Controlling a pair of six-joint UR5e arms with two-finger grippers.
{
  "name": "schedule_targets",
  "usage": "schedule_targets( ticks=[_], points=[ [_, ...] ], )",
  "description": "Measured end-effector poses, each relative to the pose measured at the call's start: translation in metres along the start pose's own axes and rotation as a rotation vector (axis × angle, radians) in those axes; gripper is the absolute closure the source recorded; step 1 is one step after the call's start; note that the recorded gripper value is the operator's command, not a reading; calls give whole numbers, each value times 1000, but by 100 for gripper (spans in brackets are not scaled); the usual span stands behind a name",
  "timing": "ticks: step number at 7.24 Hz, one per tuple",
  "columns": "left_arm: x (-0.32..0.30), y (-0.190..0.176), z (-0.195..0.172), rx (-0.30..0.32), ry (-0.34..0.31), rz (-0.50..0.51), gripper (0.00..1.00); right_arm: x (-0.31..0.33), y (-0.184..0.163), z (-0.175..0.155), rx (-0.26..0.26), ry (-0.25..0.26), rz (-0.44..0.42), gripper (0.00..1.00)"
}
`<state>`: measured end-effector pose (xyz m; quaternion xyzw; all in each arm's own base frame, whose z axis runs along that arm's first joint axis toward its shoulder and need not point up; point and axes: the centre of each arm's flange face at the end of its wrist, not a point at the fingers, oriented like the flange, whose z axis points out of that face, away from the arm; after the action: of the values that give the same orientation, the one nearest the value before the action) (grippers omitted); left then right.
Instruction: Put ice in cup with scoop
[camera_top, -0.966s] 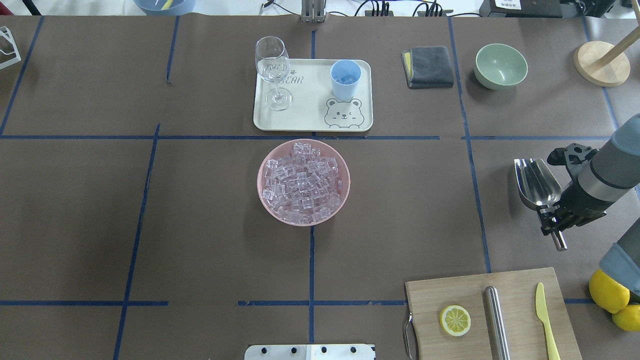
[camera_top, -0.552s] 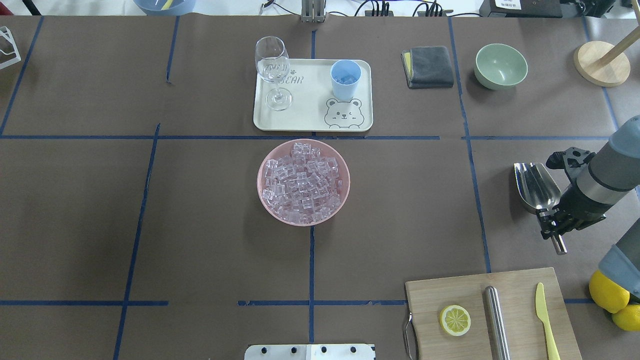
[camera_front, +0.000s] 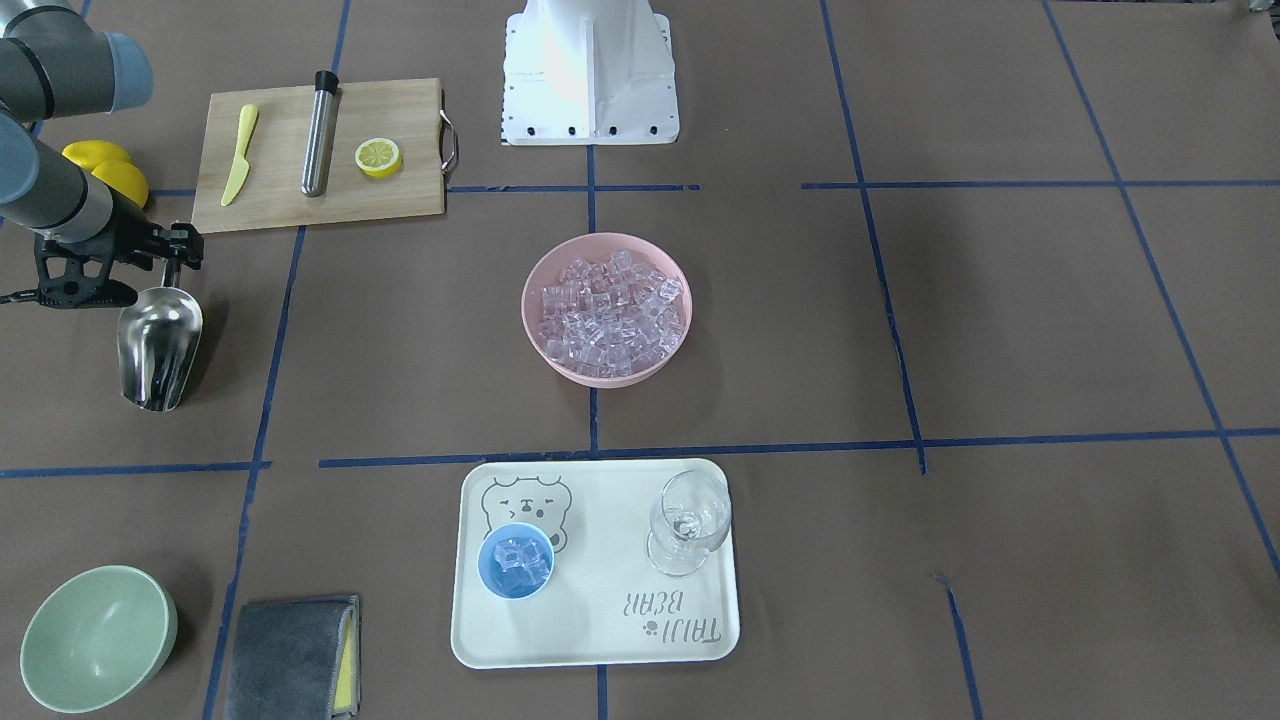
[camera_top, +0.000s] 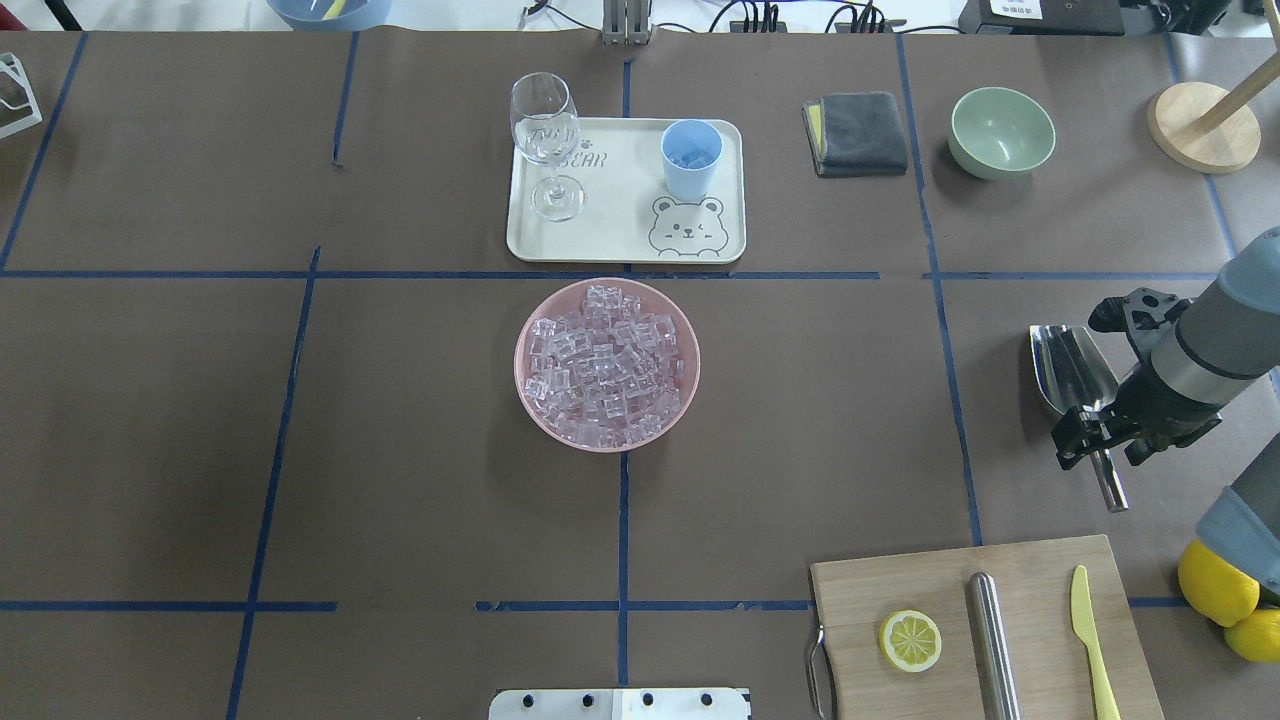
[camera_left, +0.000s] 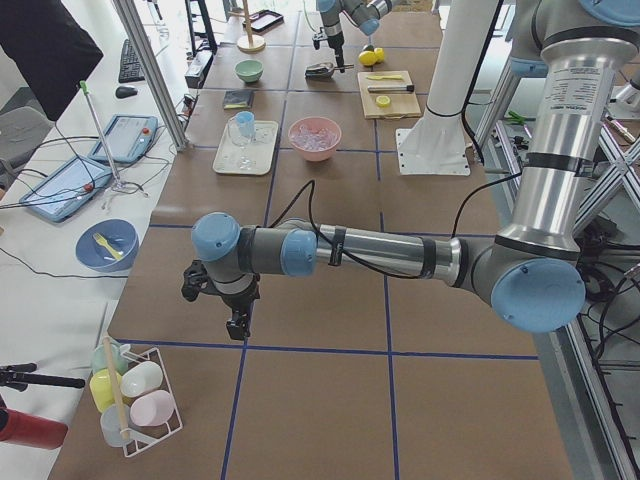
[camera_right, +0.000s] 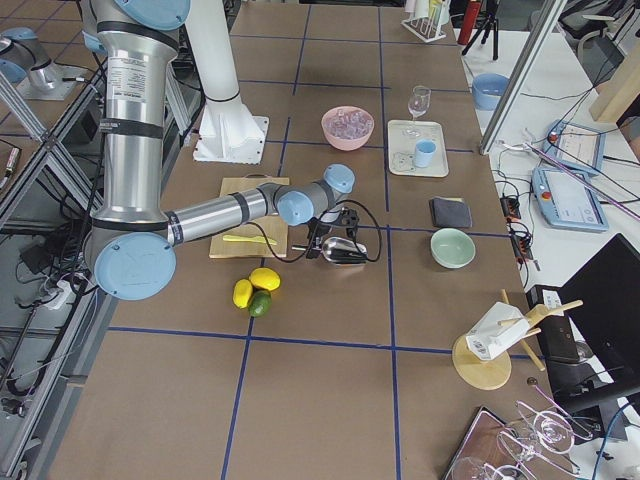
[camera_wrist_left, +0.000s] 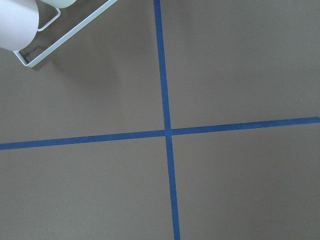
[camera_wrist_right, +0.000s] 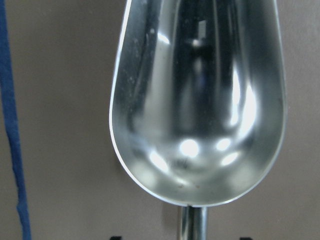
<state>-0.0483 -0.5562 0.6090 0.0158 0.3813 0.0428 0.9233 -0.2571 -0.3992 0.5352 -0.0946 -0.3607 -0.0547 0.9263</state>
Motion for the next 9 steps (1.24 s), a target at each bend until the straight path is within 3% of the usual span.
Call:
schedule_targets(
  ticks=[3, 5, 7, 9],
  points=[
    [0, 1, -1, 2, -2, 0, 0, 31, -24, -85, 171, -54, 7, 0],
    [0, 2, -2, 4, -5, 2, 0, 81, -34, -125, 254, -34, -96, 0],
    [-3, 4, -5, 7, -3, 5, 0, 149, -44, -134, 272, -1, -170, 0],
    [-23, 26, 2, -3, 1, -6, 0, 209, -45, -129, 258, -26, -165, 0]
  ],
)
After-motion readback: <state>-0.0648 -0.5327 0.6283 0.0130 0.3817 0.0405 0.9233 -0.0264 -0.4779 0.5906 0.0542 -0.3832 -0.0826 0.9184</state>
